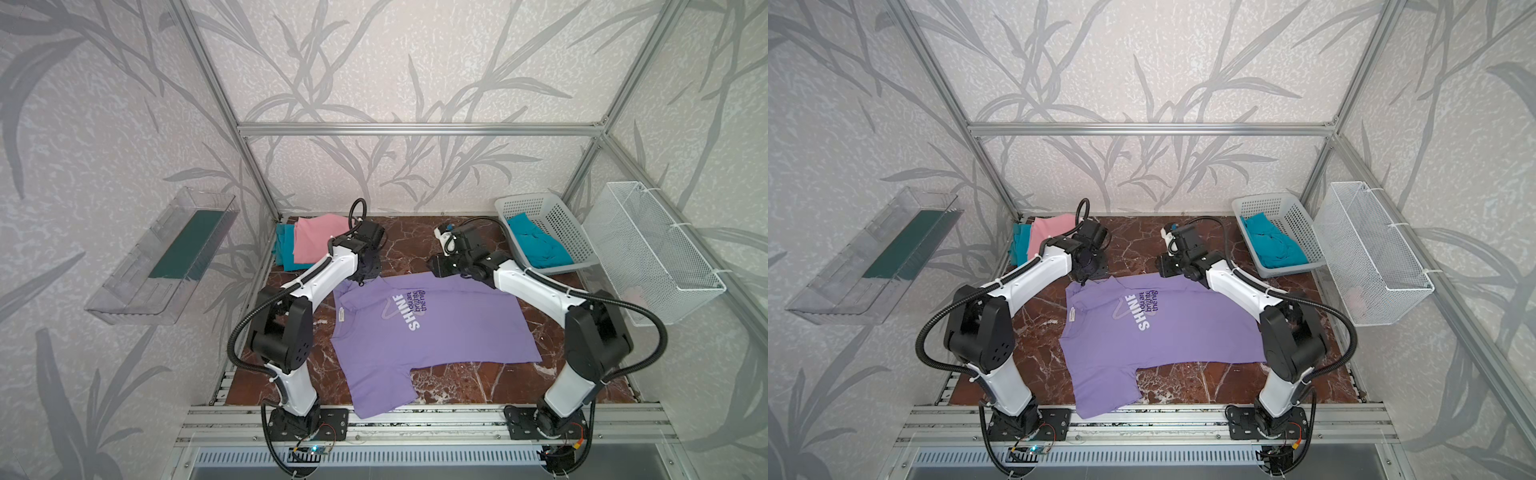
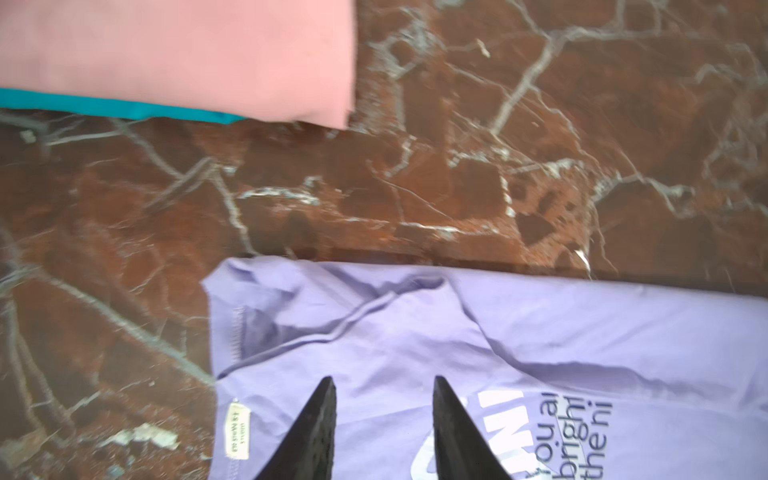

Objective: Fold and stack the t-shirts

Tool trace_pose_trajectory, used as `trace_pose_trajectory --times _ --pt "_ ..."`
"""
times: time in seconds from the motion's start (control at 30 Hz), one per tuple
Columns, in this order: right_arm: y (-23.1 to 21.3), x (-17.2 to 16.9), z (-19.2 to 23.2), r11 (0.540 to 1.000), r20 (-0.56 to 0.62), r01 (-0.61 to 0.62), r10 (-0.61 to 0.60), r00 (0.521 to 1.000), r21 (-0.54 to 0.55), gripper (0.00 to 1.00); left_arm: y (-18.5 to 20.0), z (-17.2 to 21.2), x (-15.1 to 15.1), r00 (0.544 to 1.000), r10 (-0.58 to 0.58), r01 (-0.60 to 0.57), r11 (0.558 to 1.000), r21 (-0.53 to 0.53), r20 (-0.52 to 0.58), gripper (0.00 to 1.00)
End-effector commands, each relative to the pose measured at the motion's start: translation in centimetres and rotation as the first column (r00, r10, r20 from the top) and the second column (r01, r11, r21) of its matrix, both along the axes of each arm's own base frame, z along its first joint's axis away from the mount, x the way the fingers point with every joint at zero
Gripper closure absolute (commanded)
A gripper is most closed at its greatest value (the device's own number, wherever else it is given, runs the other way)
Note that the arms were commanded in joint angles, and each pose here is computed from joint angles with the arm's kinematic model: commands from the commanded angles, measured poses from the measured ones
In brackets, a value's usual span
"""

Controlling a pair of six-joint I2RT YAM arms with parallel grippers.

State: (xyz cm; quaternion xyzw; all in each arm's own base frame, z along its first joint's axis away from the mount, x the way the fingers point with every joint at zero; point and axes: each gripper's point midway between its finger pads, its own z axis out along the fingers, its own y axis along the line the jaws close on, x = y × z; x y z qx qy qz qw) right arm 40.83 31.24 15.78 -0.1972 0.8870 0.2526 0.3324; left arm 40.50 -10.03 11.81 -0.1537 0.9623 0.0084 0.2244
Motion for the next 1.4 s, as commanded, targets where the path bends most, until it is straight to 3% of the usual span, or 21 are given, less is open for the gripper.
trace_pose_trajectory --times 0.0,0.23,0.53,0.67,0.73,0.83,0.93,1.13,1.23,1.37 --pt "5.9 -0.1 -0.1 0.981 0.043 -0.195 0.195 0.98 0.001 0.48 4.2 -2.3 -1.9 0.99 0.113 -0.111 0.994 0.024 -0.083 0.63" --pt "11.6 0.7 -5.8 0.946 -0.065 -0.309 0.303 0.951 -0.097 0.44 6.4 -5.8 -2.0 0.975 0.182 -0.188 0.982 -0.035 -0.125 0.58" --pt "13.6 1.8 -10.9 0.928 -0.13 -0.326 0.307 0.943 -0.179 0.47 6.6 -9.2 -0.2 0.964 0.207 -0.222 0.972 -0.078 -0.165 0.6" --pt "13.9 2.2 -11.8 0.925 -0.148 -0.329 0.304 0.941 -0.189 0.56 7.0 -10.3 -0.5 0.957 0.219 -0.237 0.969 -0.075 -0.193 0.61" --pt "14.2 2.1 -12.0 0.924 -0.161 -0.338 0.311 0.937 -0.181 0.76 7.3 -10.6 -0.6 0.953 0.227 -0.246 0.967 -0.074 -0.199 0.64" --pt "14.5 1.8 -11.3 0.924 -0.166 -0.349 0.324 0.932 -0.159 1.0 7.9 -10.9 -0.7 0.949 0.239 -0.258 0.964 -0.07 -0.206 0.74" --pt "13.9 1.5 -9.7 0.922 -0.147 -0.347 0.325 0.934 -0.17 1.0 8.4 -11.1 -0.8 0.943 0.256 -0.275 0.959 -0.069 -0.212 0.85" --pt "11.4 -0.1 -4.4 0.941 0.006 -0.303 0.307 0.952 -0.148 1.0 9.1 -11.3 -1.0 0.936 0.271 -0.29 0.955 -0.059 -0.224 0.94" --pt "9.3 -2.0 -2.1 0.957 0.083 -0.27 0.28 0.957 -0.108 1.0 9.2 -11.5 -1.0 0.934 0.275 -0.295 0.954 -0.057 -0.23 0.95" --pt "6.9 -5.0 -1.7 0.964 0.084 -0.257 0.262 0.961 -0.065 1.0 9.5 -11.9 -1.3 0.93 0.28 -0.299 0.953 -0.049 -0.238 0.95"
